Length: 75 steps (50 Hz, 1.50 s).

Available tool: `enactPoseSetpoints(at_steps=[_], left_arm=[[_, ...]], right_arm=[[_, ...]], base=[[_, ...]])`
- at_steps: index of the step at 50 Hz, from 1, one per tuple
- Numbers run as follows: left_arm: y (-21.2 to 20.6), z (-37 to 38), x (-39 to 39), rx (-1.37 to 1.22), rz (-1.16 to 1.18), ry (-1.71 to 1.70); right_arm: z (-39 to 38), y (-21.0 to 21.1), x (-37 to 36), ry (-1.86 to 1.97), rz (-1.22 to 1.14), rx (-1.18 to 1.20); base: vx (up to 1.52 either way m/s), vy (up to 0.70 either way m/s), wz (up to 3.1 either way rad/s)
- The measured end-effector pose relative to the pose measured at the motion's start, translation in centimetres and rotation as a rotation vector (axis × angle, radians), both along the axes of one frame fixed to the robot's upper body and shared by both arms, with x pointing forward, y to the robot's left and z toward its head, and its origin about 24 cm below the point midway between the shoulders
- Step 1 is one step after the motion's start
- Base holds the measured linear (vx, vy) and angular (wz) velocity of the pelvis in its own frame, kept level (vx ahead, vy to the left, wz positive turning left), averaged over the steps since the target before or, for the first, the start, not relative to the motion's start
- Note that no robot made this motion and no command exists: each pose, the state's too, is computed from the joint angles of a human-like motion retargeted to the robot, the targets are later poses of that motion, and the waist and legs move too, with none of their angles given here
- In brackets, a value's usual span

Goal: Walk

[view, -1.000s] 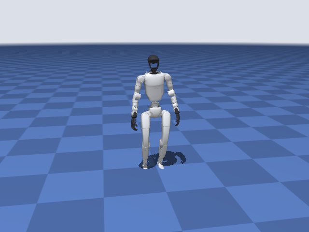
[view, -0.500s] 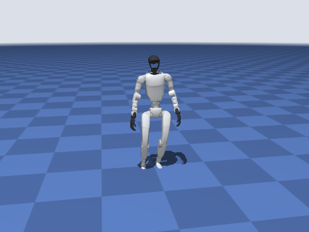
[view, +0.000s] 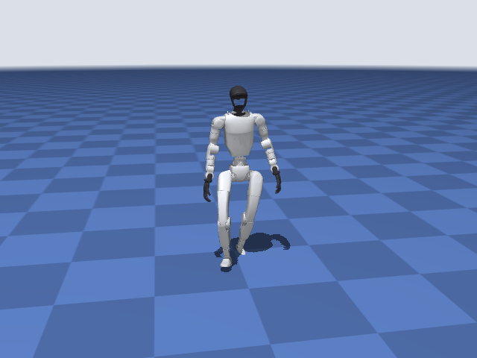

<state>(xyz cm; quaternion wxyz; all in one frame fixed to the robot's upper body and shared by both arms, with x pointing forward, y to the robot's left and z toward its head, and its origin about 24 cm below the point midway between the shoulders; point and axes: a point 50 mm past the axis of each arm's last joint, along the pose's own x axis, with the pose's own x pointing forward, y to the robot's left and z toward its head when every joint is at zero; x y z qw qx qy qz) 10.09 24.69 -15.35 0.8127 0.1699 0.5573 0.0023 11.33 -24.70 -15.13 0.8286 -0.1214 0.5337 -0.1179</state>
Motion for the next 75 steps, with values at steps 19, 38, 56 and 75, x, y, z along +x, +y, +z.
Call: enactPoseSetpoints(at_steps=[19,38,56,75], left_arm=[[-1.2,1.1,3.8,-0.014,-0.063,-0.135],[-2.7,1.5,5.4,-0.056,-0.044,-0.199],[1.7,4.1,7.5,0.055,0.044,-0.36],[0.6,2.1,4.0,-0.013,0.017,-0.229]], right_arm=[[-0.3,0.1,-1.0,0.009,-0.09,0.007],[0.6,-1.8,-0.5,-0.058,-0.157,-0.051],[0.2,-2.2,-1.9,-0.003,-0.129,-0.036],[-1.3,0.2,-5.8,0.1,-0.211,0.041]], base=[[0.3,-0.09,0.02],[0.4,-0.09,-0.33],[0.47,-0.01,-0.63],[0.54,0.04,-0.35]])
